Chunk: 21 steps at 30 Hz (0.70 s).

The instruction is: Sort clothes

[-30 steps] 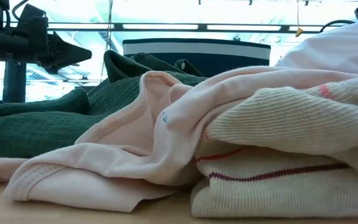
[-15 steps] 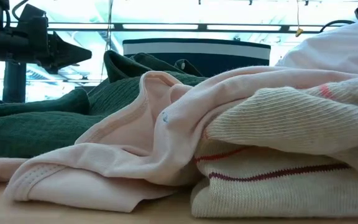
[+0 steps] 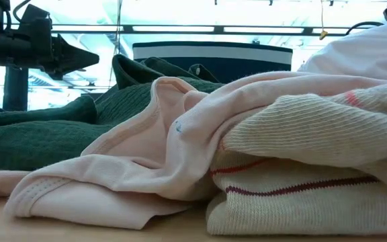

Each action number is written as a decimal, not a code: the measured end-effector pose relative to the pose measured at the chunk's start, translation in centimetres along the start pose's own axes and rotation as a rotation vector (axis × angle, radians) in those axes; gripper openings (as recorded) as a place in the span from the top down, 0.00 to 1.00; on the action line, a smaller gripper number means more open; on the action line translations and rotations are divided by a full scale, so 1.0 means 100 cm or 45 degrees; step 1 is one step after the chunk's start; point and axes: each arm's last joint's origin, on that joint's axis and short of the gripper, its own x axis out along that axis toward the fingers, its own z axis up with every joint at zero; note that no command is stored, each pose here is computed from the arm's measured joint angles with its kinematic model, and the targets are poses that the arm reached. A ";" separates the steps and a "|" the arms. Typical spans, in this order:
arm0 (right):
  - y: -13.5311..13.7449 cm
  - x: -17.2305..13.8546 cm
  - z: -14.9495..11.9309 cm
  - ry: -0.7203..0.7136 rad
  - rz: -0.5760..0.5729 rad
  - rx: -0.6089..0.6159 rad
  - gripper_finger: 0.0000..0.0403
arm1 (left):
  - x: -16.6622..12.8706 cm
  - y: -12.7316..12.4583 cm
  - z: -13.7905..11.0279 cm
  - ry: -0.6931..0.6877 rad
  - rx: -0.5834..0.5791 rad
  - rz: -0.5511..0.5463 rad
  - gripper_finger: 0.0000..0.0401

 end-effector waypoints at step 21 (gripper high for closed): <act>0.000 0.000 0.000 0.000 0.000 0.000 0.46 | 0.000 0.000 0.003 0.000 -0.127 -0.001 0.79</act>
